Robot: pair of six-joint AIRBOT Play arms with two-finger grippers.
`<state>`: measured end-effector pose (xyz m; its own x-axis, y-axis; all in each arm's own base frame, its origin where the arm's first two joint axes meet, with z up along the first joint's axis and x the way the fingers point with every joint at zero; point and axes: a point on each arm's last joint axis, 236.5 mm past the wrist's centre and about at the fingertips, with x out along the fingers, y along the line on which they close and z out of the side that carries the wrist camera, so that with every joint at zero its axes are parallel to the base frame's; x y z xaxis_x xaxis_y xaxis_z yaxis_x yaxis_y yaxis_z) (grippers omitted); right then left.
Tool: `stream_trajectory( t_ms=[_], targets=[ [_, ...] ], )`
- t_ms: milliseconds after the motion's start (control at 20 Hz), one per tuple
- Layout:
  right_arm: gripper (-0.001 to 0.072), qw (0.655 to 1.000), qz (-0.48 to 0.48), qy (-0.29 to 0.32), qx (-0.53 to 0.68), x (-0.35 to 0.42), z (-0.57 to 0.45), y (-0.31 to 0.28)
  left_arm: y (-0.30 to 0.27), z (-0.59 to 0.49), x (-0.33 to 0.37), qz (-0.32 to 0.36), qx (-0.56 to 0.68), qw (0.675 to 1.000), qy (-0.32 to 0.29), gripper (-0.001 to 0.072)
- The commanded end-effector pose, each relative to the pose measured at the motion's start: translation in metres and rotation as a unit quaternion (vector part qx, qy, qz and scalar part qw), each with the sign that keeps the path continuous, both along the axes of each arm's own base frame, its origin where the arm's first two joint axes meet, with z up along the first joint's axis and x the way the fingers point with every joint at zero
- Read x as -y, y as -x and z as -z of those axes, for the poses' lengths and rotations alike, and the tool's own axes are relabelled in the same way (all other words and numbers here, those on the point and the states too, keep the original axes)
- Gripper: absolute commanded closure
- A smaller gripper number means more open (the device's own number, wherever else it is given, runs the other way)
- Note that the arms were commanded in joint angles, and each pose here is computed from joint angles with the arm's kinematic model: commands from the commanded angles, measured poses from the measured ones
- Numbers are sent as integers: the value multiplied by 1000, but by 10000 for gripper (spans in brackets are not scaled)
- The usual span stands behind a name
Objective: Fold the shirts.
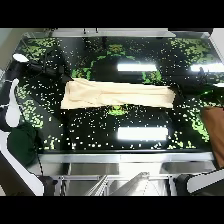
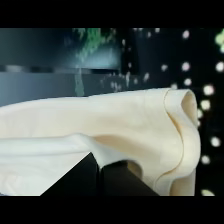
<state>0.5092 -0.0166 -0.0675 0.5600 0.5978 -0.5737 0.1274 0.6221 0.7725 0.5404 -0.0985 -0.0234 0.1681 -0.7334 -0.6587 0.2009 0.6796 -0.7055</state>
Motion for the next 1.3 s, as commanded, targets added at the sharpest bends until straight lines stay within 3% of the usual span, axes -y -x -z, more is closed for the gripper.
stream_trajectory(
  t_ms=[0,200,750,1250],
  targets=[
    [695,1000,-13,20,-14,3,14,6,-9,1,6,-2,7,1000,3,685],
    [694,999,-12,31,-16,6,18,7,11,0,17,26,-25,999,34,686],
    [695,999,-11,32,-16,6,18,6,-30,9,3,-23,44,999,-4,685],
    [695,999,-26,40,-26,6,23,14,-35,55,-5,-58,17,998,-20,685]
  ],
)
